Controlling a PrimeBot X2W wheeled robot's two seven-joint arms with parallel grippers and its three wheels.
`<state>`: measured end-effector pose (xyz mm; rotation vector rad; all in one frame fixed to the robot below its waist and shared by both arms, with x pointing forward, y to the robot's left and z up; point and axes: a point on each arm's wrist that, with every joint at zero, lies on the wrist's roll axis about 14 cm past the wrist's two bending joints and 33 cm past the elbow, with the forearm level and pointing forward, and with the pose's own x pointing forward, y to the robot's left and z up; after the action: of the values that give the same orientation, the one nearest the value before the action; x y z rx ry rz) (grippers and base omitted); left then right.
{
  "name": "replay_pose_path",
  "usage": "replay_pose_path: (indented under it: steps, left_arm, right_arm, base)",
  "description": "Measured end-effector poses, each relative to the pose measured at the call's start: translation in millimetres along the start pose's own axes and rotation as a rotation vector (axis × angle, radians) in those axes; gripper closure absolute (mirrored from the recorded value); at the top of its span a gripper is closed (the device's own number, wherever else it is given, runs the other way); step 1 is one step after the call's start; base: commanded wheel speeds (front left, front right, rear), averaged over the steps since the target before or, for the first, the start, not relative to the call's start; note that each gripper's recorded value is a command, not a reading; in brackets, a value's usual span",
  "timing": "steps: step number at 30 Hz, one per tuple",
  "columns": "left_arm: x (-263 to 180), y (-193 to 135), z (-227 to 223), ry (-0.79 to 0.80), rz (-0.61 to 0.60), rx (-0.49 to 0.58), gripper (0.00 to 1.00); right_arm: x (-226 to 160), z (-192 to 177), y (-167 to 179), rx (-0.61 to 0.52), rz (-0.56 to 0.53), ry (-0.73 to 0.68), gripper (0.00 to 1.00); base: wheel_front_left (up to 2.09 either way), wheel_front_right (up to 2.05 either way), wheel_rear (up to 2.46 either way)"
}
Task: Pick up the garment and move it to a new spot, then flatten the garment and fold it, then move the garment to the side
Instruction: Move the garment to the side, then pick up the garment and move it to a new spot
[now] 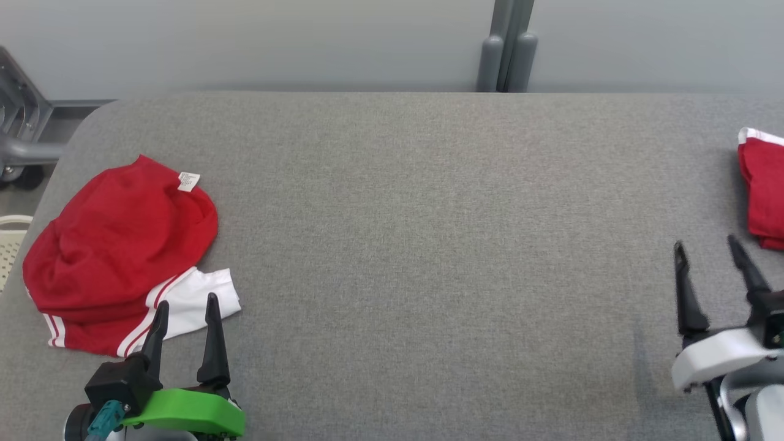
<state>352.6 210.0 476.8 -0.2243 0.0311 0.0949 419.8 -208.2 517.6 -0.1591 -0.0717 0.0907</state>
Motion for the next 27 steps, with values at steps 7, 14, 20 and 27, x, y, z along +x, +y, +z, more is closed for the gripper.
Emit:
replay_pose_path:
  steps: [7,14,20,27]
  left_arm:
    - [-5,-13,4,-0.023,-0.057,0.009,0.0]
    - [-8,-13,12,-0.055,-0.075,0.025,0.0]
    - [-23,15,22,-0.089,0.013,0.038,0.0]
    - [-76,79,18,-0.088,0.227,0.041,0.0]
  right_arm:
    - [-52,-32,16,0.035,-0.017,0.092,0.0]
    - [-59,-32,29,0.02,0.008,0.088,0.0]
    - [-41,-16,81,0.038,0.16,0.037,0.0]
    - [-25,16,179,0.081,0.44,-0.05,0.0]
  base:
    - [0.0,0.0,0.0]
    - [0.0,0.0,0.0]
    - [0.0,0.0,0.0]
    - [0.0,0.0,0.0]
